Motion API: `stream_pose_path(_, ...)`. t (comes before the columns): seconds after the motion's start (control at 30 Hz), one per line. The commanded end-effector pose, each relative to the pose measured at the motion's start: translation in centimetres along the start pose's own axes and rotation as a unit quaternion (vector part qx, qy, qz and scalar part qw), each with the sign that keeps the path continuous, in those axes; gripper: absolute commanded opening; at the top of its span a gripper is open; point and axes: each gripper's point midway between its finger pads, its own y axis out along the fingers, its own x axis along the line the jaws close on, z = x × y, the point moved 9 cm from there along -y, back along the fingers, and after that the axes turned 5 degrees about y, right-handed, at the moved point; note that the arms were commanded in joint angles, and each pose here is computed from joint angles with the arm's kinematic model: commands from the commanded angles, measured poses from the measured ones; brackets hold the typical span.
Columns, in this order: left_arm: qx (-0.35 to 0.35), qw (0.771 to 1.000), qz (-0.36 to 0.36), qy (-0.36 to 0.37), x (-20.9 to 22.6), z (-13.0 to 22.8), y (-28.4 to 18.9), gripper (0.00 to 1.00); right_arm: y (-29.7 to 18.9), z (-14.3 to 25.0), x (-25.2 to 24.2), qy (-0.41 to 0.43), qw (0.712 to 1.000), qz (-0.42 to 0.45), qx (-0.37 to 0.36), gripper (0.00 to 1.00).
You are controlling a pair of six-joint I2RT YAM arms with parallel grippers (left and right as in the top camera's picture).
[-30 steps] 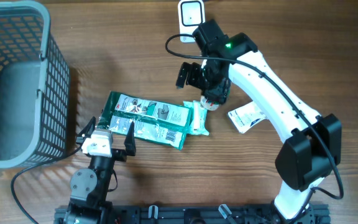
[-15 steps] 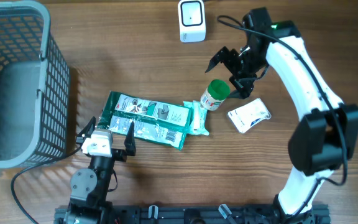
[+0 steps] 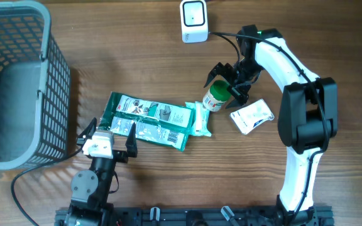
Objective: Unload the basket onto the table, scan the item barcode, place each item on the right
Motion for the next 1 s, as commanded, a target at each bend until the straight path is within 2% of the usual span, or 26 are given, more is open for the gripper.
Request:
stream_pose_path(0.0, -0.002, 1.0, -0.002, -0.007, 0.0, 0.1, 0.0, 1.0, 1.1, -0.1, -0.3, -0.008, 1.0, 0.006, 0.01, 0.92)
stream_pose_path(0.1, -0.001, 1.0, -0.002, -0.006, 0.0, 0.1, 0.0, 1.0, 1.5, 0.4, 0.0, -0.005, 1.0, 0.011, 0.01, 0.91)
stream_pose_path(0.2, -0.001, 1.0, -0.002, -0.006, 0.0, 0.1, 0.0, 1.0, 1.9, 0.7, -0.1, 0.05, 0.998, 0.04, -0.009, 0.91)
stream_pose_path(0.33, -0.001, 1.0, -0.002, -0.006, 0.0, 0.1, 0.0, 1.0, 2.5, 1.0, 0.2, 0.071, 0.996, 0.044, -0.012, 0.93)
stream_pose_path(0.57, -0.001, 1.0, -0.002, -0.006, 0.0, 0.1, 0.0, 1.0, 5.3, -0.2, -0.7, 0.099, 0.992, 0.07, 0.018, 0.75)
stream_pose_path(0.67, -0.001, 1.0, -0.002, -0.006, 0.0, 0.1, 0.0, 1.0, 5.3, -0.3, -0.7, 0.085, 0.994, 0.071, 0.016, 0.71)
stream_pose_path(0.77, -0.001, 1.0, -0.002, -0.006, 0.0, 0.1, 0.0, 1.0, 5.3, 0.0, -0.5, 0.034, 0.997, 0.054, 0.04, 0.68)
stream_pose_path(0.87, -0.001, 1.0, -0.002, -0.006, 0.0, 0.1, 0.0, 1.0, 5.1, 0.3, -0.5, 0.002, 0.997, 0.048, 0.057, 0.59)
stream_pose_path(0.97, -0.001, 1.0, -0.002, -0.006, 0.0, 0.1, 0.0, 1.0, 4.9, 0.3, -0.3, -0.027, 0.997, 0.044, 0.056, 0.58)
